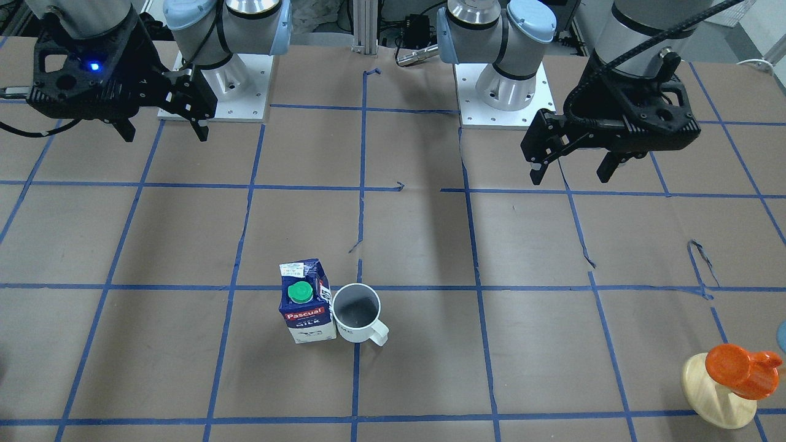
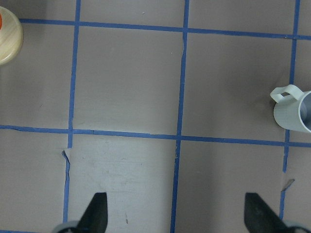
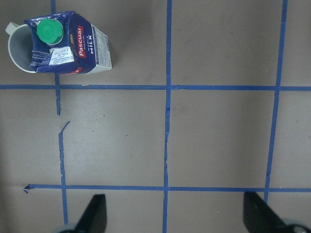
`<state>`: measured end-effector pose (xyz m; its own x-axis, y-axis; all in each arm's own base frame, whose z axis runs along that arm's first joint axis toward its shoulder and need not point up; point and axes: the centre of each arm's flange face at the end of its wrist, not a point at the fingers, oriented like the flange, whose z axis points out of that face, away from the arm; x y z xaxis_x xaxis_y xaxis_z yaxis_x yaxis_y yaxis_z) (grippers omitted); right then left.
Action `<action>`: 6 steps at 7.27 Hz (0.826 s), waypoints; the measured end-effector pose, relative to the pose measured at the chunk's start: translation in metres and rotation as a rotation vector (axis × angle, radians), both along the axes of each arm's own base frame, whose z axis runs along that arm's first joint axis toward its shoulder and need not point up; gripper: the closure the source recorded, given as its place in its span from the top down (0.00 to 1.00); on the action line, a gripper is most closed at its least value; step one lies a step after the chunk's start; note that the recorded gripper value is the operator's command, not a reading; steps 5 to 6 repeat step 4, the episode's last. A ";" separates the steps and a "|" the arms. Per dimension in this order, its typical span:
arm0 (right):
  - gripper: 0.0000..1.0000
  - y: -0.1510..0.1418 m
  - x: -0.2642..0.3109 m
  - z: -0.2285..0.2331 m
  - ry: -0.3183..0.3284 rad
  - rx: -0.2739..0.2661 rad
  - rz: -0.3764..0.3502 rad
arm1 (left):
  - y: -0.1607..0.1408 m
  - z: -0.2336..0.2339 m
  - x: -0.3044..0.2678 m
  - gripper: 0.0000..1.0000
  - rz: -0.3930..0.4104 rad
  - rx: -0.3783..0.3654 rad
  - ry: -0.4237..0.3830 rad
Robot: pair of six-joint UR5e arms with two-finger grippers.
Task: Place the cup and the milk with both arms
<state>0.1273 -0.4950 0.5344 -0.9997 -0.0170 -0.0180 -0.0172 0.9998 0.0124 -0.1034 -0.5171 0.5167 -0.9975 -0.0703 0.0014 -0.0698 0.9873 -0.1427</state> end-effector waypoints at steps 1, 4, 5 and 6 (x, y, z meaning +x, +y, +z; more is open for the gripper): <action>1.00 0.000 -0.001 0.001 0.000 -0.001 -0.002 | 0.000 0.000 0.000 1.00 0.000 0.000 0.000; 1.00 -0.001 -0.001 0.002 0.001 -0.017 -0.005 | 0.000 0.000 0.000 1.00 0.000 0.000 0.001; 1.00 -0.001 -0.001 0.002 0.001 -0.017 -0.005 | 0.000 0.000 0.000 1.00 0.000 0.000 0.001; 1.00 -0.001 -0.001 0.002 0.001 -0.017 -0.005 | 0.000 0.000 0.000 1.00 0.000 0.000 0.001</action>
